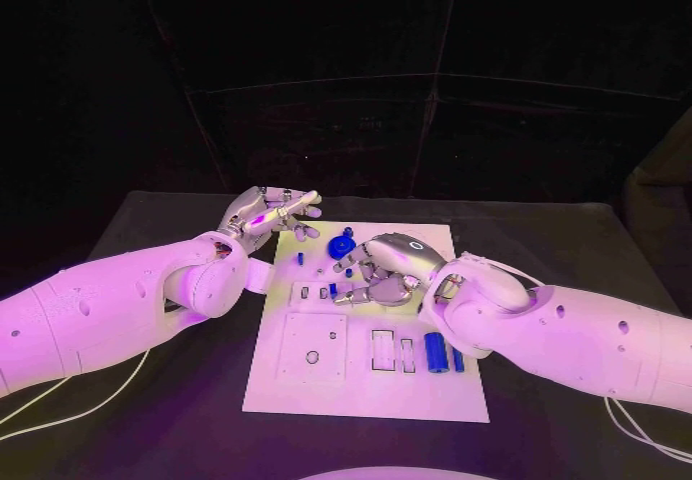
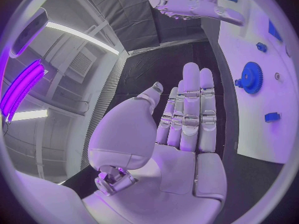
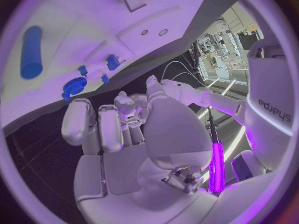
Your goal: Assemble the parts on the task board
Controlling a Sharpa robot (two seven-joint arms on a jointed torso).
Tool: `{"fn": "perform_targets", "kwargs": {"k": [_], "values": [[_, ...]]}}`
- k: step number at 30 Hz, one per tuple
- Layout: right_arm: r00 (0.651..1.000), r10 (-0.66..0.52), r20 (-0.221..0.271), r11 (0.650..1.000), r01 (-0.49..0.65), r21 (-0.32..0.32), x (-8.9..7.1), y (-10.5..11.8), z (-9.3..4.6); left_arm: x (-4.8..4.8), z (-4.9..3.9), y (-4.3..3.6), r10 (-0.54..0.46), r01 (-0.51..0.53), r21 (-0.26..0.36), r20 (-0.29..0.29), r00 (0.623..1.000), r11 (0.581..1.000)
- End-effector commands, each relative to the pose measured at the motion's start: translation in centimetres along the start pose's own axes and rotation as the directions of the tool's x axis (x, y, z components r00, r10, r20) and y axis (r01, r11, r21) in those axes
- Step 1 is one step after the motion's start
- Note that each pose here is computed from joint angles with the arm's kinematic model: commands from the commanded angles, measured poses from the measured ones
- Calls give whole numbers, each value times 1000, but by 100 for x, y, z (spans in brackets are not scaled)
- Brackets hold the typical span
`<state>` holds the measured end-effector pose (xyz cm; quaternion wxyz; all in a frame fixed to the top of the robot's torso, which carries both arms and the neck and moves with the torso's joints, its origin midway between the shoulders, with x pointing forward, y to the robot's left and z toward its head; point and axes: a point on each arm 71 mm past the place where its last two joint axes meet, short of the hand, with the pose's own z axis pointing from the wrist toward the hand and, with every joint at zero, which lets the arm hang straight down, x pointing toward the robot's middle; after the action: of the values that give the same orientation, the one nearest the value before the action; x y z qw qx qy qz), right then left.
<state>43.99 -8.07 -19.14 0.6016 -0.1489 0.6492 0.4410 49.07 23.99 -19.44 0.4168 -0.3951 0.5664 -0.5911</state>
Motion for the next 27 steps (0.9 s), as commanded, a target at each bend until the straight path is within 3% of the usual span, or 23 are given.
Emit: {"fn": "perform_targets", "kwargs": {"k": [1, 4, 8, 11, 14, 17, 20, 27], "values": [[992, 122, 11, 990, -121, -72, -177, 16, -92, 80, -21, 66, 168, -183, -102, -139, 976, 978], [983, 181, 15, 983, -181, -22, -389, -112, -225, 104, -54, 134, 282, -330, -203, -234, 931, 922], [978, 202, 55, 978, -204, 46, -644, -331, -374, 151, -85, 191, 411, -543, -319, -397, 821, 776], [975, 207, 83, 973, -214, 87, -762, -472, -432, 177, -95, 203, 471, -647, -345, -471, 746, 680], [972, 205, 118, 966, -220, 136, -883, -652, -493, 207, -90, 189, 541, -754, -358, -535, 649, 550], [970, 199, 137, 961, -220, 165, -953, -765, -530, 230, -69, 156, 589, -812, -361, -561, 582, 458], [970, 193, 147, 958, -219, 185, -996, -839, -552, 258, -33, 105, 618, -839, -364, -567, 544, 404], [970, 189, 151, 953, -219, 210, -1031, -911, -553, 347, 66, -8, 660, -854, -375, -545, 517, 360]]}}
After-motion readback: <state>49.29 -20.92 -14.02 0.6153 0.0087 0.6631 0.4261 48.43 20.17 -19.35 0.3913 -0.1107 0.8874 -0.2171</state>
